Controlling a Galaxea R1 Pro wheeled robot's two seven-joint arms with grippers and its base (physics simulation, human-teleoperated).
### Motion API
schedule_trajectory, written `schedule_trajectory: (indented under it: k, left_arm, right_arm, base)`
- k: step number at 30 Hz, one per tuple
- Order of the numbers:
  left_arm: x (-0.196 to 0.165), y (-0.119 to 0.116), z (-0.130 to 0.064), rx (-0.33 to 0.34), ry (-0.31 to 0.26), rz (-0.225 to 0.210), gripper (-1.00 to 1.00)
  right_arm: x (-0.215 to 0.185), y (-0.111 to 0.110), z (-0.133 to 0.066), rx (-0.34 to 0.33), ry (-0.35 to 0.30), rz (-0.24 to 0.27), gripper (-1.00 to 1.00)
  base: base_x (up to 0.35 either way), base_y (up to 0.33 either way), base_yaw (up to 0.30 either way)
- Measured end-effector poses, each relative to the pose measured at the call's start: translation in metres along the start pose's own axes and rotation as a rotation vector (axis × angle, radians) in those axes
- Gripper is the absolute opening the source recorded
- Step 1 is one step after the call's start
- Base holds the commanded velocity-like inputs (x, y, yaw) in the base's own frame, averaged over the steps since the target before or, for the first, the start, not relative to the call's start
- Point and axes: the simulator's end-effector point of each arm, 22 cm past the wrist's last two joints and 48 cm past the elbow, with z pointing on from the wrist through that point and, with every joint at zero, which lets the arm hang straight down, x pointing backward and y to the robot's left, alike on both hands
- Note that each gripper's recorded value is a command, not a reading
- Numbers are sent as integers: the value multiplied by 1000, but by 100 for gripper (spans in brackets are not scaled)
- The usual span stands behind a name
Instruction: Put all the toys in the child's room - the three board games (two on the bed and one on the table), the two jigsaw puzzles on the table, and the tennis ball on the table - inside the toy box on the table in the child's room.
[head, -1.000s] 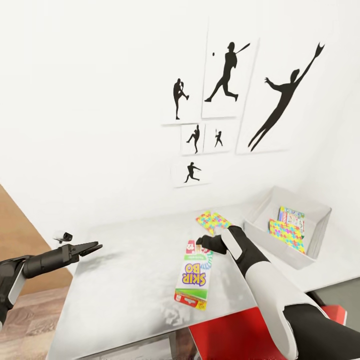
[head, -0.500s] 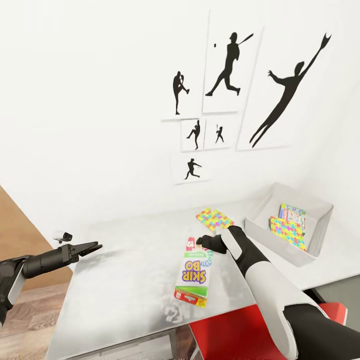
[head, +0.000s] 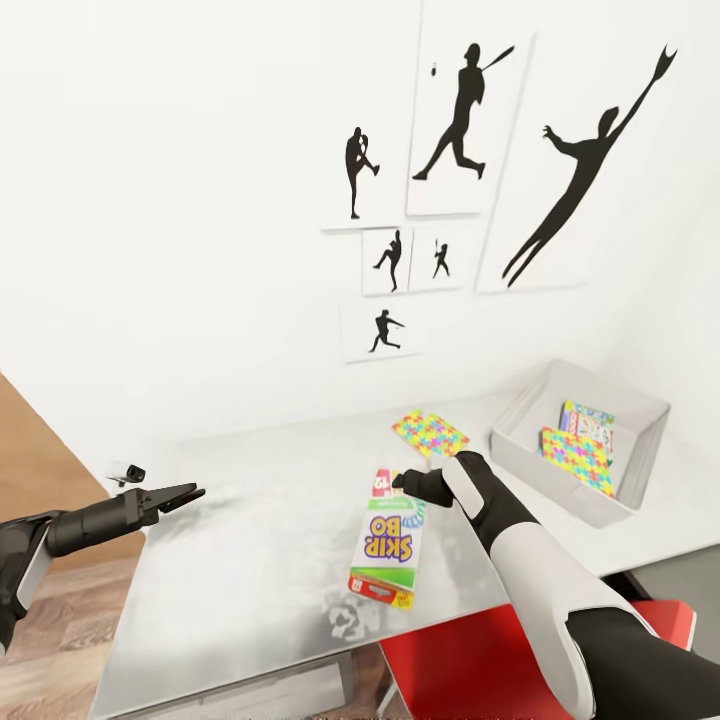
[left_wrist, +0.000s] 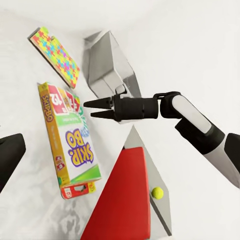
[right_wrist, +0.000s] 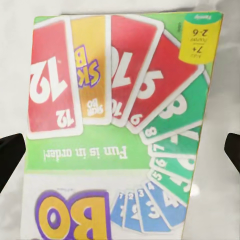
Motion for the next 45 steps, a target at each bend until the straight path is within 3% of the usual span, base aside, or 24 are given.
schedule_trajectory:
  k: [45]
  left_arm:
    - [16, 31, 3, -25, 20, -59, 100]
  right_arm:
    - [13, -12, 32, 7, 21, 21, 100]
  base:
    - [-2, 7, 0]
